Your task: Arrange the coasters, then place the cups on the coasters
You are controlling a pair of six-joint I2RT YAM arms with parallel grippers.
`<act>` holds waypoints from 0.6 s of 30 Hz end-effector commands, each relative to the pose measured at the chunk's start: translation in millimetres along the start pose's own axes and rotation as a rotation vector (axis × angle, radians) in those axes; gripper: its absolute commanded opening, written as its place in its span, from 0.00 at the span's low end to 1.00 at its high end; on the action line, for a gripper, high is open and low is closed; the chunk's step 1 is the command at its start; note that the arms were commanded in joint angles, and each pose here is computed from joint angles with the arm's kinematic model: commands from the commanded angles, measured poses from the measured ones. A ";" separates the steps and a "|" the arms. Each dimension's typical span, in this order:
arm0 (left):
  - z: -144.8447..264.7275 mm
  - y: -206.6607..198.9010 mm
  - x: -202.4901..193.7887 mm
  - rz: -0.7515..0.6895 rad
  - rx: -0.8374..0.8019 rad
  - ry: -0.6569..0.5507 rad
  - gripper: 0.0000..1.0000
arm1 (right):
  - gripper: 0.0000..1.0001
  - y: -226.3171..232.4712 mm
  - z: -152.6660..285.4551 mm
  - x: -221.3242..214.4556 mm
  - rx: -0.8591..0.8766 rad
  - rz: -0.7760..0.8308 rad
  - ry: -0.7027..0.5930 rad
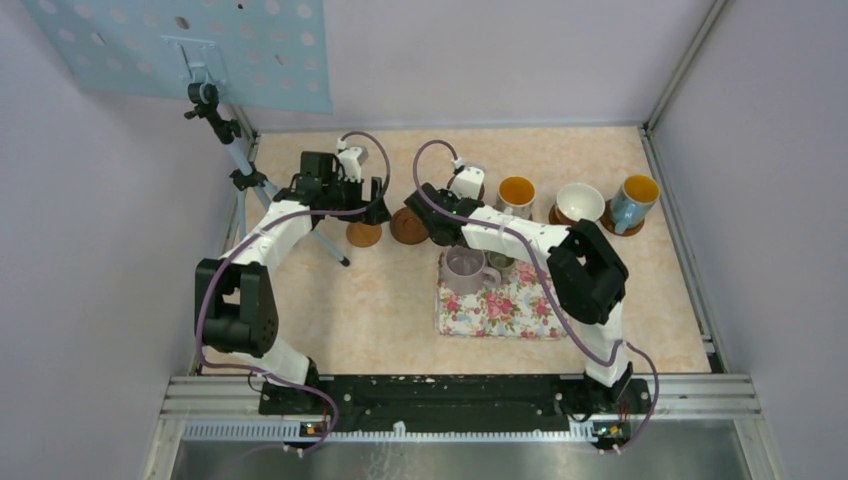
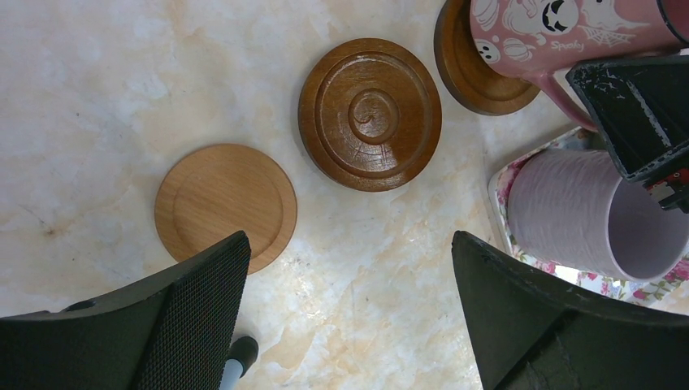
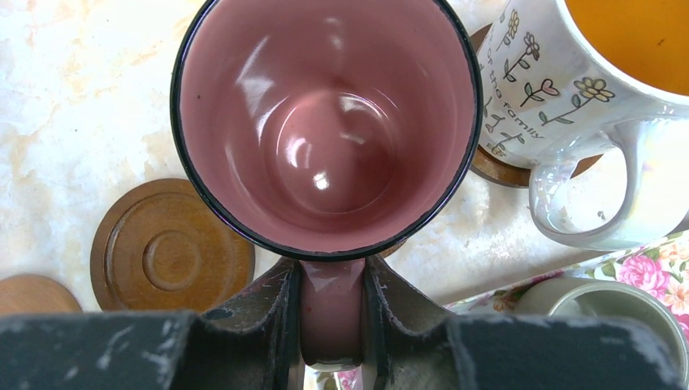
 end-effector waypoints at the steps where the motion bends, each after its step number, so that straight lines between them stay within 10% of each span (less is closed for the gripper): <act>1: 9.8 -3.1 9.5 -0.021 0.003 -0.067 0.99 | 0.00 13.1 8.1 31.8 0.024 -0.124 -0.088; 18: 9.7 -2.4 6.8 -0.011 0.001 -0.067 0.99 | 0.07 7.3 3.3 19.8 -0.001 -0.102 -0.065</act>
Point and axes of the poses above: each gripper's point midway between its finger pads, its own z axis back along the fingers, its own y axis along the line the jaws close on, x = y × z, the point moved 10 cm from there along z, back along the fingers, and after that the axes turned 1 degree about z, right-handed, at the moved point
